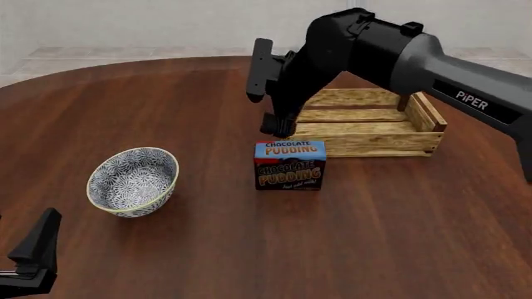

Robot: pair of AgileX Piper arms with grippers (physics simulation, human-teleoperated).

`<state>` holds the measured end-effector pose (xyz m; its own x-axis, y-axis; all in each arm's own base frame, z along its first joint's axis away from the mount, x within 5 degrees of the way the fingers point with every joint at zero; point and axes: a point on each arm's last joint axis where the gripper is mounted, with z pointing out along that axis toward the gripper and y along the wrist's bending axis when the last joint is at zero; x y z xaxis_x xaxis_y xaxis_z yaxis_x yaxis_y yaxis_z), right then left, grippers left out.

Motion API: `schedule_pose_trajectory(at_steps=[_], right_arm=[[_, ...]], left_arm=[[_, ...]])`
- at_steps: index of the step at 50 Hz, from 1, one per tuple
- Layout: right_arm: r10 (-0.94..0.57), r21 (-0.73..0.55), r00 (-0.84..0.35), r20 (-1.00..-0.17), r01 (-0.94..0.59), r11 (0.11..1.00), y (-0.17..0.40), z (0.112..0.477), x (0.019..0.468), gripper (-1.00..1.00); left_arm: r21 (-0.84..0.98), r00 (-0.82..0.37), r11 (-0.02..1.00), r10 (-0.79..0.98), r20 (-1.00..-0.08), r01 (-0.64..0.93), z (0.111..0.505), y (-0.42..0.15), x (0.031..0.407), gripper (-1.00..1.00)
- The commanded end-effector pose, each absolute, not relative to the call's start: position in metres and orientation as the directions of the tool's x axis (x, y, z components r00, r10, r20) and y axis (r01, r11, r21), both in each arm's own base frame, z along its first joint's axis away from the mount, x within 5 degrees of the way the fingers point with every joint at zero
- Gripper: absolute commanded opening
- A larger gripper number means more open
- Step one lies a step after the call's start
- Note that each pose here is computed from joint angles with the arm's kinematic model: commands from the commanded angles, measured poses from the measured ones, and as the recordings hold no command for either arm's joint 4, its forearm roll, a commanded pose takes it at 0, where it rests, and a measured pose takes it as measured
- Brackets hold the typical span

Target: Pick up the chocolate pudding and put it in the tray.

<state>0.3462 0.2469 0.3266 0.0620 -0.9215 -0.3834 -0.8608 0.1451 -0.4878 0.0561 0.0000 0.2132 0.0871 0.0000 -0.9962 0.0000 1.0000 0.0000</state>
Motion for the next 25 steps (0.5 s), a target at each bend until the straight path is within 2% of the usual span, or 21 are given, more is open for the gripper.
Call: schedule_pose_trajectory(at_steps=[1, 15, 25], right_arm=[[-0.936, -0.455, 0.054, -0.347, -0.883, 0.117, 0.246, 0.315, 0.346, 1.00], [-0.959, -0.415, 0.082, -0.272, -0.909, 0.040, 0.238, 0.297, 0.346, 1.00], [-0.968, -0.391, 0.083, -0.237, -0.920, 0.017, 0.231, 0.284, 0.353, 1.00]], left_arm=[[0.000, 0.087, 1.000, 0.000, -0.996, 0.000, 0.213, 0.000, 0.056, 1.00], [0.000, 0.087, 1.000, 0.000, -0.996, 0.000, 0.213, 0.000, 0.056, 1.00], [0.000, 0.087, 1.000, 0.000, -0.996, 0.000, 0.213, 0.000, 0.056, 1.00]])
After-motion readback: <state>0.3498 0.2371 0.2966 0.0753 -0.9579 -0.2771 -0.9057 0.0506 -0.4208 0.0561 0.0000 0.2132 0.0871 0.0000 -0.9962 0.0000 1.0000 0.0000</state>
